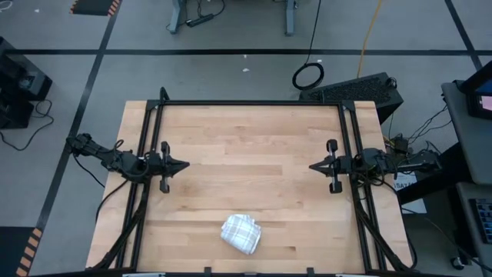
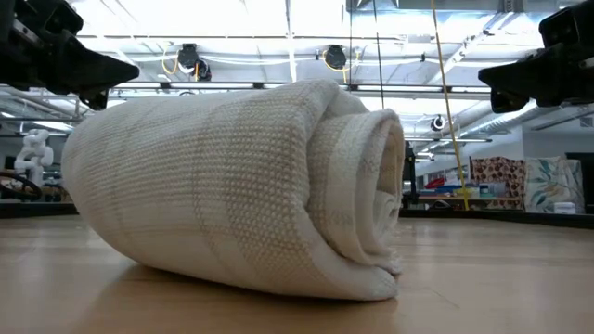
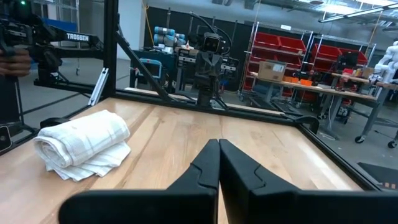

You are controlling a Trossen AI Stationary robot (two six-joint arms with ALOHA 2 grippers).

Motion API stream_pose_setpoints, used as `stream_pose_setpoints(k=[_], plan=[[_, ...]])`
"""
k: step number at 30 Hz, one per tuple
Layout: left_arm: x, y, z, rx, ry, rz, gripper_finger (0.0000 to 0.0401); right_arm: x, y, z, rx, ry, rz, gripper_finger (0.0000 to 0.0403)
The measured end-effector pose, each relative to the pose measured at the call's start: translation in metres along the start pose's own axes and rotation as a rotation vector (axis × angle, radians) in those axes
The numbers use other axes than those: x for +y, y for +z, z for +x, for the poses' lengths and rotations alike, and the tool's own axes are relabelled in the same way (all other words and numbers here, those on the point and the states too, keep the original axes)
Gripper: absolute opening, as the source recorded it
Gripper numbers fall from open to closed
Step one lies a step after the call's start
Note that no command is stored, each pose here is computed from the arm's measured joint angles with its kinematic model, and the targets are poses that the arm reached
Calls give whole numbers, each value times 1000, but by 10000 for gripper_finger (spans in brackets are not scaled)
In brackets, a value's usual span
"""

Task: Roll towel
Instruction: Return to Home Position

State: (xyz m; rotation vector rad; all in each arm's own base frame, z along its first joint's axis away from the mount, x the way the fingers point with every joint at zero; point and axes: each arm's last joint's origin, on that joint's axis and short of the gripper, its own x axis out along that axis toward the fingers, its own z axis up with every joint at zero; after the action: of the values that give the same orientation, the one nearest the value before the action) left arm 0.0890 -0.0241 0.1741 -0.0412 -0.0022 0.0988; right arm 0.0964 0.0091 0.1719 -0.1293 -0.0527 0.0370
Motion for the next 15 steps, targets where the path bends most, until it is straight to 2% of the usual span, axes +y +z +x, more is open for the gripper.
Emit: stream_pose_setpoints(k=[15], plan=[[-1, 0, 0, 2, -19, -6, 11, 0, -1, 0, 5, 1, 28, 0]])
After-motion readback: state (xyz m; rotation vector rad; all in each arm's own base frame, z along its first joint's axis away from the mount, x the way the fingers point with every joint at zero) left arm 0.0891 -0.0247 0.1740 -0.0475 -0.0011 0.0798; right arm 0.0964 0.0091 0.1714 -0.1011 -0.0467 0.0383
